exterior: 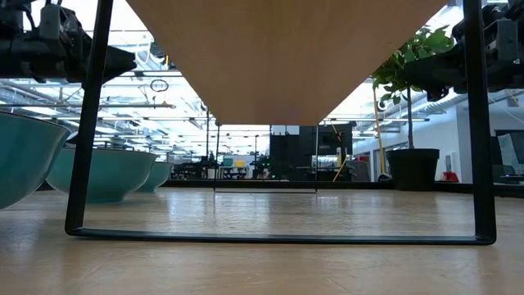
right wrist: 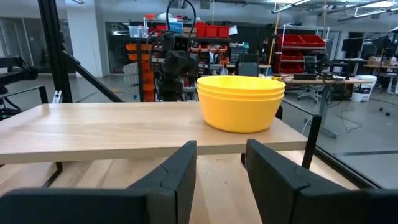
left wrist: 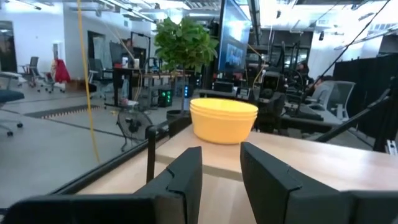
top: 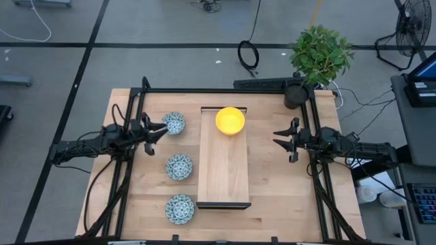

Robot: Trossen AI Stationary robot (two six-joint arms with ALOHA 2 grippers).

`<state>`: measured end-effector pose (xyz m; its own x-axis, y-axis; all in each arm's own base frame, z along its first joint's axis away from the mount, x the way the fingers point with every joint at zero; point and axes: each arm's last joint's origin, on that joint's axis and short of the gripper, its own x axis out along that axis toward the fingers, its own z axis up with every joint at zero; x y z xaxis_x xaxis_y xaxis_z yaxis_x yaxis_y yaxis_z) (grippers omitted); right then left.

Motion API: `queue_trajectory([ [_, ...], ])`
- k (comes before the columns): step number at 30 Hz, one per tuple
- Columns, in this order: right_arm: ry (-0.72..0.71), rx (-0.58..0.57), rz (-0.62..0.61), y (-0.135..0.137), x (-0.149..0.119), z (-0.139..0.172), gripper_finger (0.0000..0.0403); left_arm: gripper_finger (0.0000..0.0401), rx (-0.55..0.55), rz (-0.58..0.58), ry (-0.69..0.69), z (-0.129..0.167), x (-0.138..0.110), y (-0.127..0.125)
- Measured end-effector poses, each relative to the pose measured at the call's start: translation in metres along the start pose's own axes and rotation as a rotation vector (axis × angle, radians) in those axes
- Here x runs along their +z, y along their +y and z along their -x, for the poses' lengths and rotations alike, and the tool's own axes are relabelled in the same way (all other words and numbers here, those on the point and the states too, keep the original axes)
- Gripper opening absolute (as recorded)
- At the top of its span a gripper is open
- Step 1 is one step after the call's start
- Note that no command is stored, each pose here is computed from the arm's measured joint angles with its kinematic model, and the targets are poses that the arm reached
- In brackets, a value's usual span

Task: Pick & Place Mini bowls
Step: Put the top blue patterned bowl on the shelf

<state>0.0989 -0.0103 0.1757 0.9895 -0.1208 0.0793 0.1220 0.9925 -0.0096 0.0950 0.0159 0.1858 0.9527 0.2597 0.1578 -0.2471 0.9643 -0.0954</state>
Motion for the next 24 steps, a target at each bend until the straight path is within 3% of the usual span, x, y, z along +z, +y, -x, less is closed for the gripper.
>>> queue_trajectory([
  [5,0.000,0.000,0.000,0.000,0.000,0.000,0.0126,0.0113,0.034,-0.019,-0.007,0.000,0.001,0.001],
  [8,0.000,0.000,0.000,0.000,0.000,0.000,0.0126,0.0113,0.234,0.088,0.010,0.001,0.006,0.007],
  [12,0.000,0.000,0.000,0.000,0.000,0.000,0.0126,0.0114,0.425,0.249,0.234,0.004,0.015,0.013],
  [15,0.000,0.000,0.000,0.000,0.000,0.000,0.0126,0.0114,0.499,0.349,0.371,0.000,0.029,0.015],
  [20,0.000,0.000,0.000,0.000,0.000,0.000,0.0126,0.0139,0.571,0.390,0.634,-0.027,0.052,0.019],
  [24,0.000,0.000,0.000,0.000,0.000,0.000,0.0126,0.0196,0.748,0.386,0.915,-0.046,0.056,0.034],
])
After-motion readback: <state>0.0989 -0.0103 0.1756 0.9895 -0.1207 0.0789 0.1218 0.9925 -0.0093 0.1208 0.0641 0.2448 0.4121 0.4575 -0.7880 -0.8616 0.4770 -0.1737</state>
